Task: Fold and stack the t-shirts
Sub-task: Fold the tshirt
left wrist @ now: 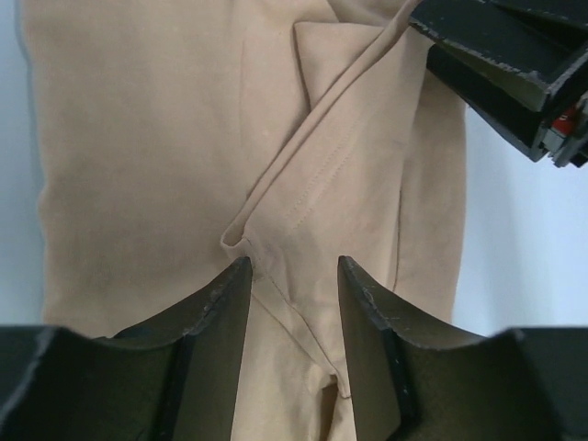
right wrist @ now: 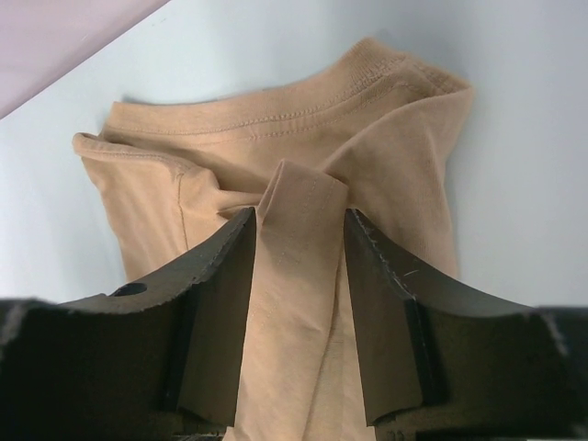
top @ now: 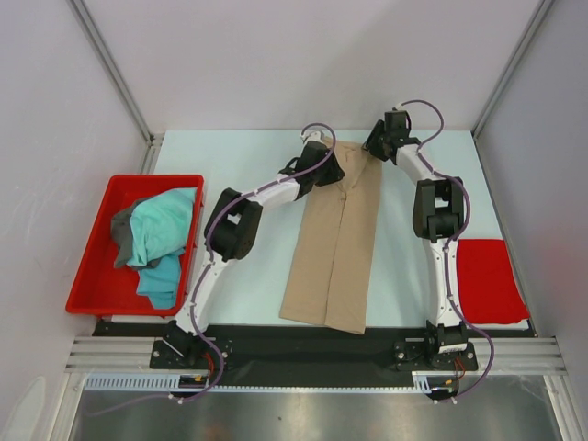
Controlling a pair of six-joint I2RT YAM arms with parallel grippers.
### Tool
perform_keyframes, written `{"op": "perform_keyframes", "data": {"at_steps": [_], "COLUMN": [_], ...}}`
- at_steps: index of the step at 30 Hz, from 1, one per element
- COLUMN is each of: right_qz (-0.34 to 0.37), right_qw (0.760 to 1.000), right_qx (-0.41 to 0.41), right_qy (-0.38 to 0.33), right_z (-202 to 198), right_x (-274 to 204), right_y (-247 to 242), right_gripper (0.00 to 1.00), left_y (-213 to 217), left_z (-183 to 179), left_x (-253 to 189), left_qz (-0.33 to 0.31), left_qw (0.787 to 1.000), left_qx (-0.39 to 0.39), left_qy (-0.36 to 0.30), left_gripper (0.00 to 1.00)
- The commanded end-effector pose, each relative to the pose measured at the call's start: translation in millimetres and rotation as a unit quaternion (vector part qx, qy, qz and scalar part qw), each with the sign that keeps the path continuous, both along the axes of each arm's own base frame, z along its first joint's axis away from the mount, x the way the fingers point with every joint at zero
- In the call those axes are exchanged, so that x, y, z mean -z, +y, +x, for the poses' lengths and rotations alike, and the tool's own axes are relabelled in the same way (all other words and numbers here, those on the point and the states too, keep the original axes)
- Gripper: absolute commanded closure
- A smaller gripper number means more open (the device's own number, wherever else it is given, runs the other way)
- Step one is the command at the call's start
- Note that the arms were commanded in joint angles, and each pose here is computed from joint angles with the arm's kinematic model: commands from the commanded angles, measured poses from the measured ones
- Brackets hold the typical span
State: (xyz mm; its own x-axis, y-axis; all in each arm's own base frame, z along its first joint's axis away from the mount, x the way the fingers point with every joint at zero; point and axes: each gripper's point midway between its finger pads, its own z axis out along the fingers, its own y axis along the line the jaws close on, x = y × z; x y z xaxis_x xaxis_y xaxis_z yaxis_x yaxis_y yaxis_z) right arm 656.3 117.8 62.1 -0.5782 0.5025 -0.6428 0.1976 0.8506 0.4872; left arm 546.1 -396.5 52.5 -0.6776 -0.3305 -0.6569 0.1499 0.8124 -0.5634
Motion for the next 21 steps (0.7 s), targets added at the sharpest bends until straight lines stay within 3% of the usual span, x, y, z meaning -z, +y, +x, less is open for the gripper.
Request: {"op": "perform_keyframes", "data": {"at_steps": [1,12,21], "right_qz": [0.006,0.004,-0.002], "right_qw": [0.999,0.999,0.999], "right_qx": [0.004,0.005,0.005], "right_qy": [-0.034,-0.043,-0.042], "right_z": [12,21,27], "right_x": [-22,-21,-11], "right_y": [5,10,8], "right_gripper": [0.52,0.60,0.60], "left_y": [1,7,3], "left_z": [13,10,8], "left_x": [-20,-14,-9], "left_qz": [-0.018,-0.017,-0.024], "left_qw": [1.000,1.000,1.000], "left_qx": [-0.015,-0.010,-0.002], "left_qy": [-0.011,0.002,0.005], "left_gripper": [0.52,0.51,0.52]}}
